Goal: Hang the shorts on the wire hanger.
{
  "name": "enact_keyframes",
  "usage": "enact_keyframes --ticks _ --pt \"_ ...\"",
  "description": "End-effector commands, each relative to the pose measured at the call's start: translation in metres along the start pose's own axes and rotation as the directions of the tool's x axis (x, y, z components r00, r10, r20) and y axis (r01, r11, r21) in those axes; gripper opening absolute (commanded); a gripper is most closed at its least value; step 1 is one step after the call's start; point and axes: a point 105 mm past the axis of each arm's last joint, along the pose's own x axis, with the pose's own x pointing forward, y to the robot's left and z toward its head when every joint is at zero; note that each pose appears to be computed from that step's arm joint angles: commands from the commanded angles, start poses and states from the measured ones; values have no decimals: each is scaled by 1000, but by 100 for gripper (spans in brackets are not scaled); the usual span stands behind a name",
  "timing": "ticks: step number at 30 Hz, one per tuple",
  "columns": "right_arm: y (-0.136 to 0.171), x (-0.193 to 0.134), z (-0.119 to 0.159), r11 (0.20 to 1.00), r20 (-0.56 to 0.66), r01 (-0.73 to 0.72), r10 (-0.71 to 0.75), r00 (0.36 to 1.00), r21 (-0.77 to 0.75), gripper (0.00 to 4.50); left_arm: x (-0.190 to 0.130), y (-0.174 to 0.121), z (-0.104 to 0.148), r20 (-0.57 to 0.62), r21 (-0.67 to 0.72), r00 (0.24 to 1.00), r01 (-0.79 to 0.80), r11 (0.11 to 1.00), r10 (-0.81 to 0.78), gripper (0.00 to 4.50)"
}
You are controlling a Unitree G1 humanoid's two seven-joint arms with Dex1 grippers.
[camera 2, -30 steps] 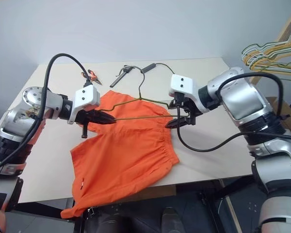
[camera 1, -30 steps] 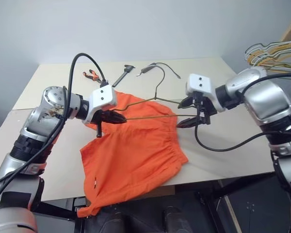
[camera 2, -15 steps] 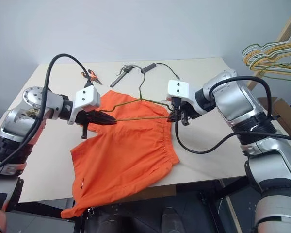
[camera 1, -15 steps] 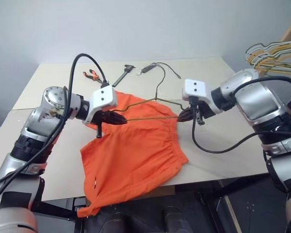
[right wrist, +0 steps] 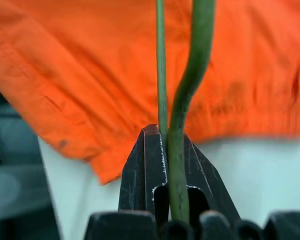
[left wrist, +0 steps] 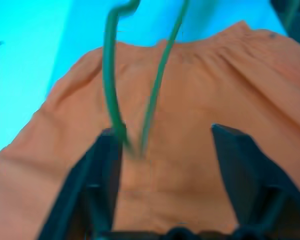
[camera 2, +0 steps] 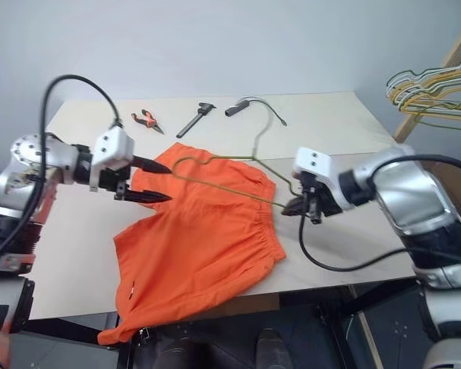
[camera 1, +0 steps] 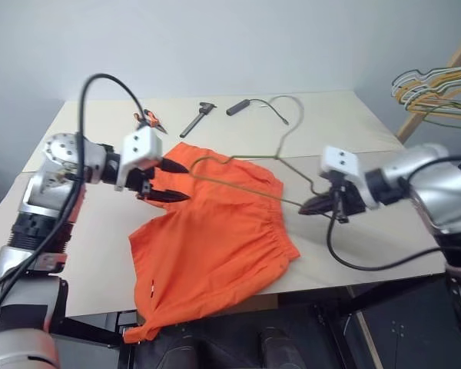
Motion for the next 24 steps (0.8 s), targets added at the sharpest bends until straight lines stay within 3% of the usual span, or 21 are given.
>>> enact_keyframes --ticks 1,7,12,17,24 --pt "6 -20 -13 986 27 66 -70 997 154 0 -18 3 1 55 -61 995 -80 995 83 432" --pt "25 -32 -68 825 4 91 -112 994 558 0 -16 -41 19 227 -143 974 5 990 28 447" --pt "47 -28 -104 646 1 41 -64 998 762 0 -14 -68 32 282 -155 957 112 982 -65 447" --pt "55 -19 -128 565 -27 58 -62 998 823 0 -12 -71 38 307 -154 949 115 981 -63 447" --pt "52 -22 -130 528 11 36 -85 996 849 0 -13 -73 37 296 -149 953 119 982 -71 447"
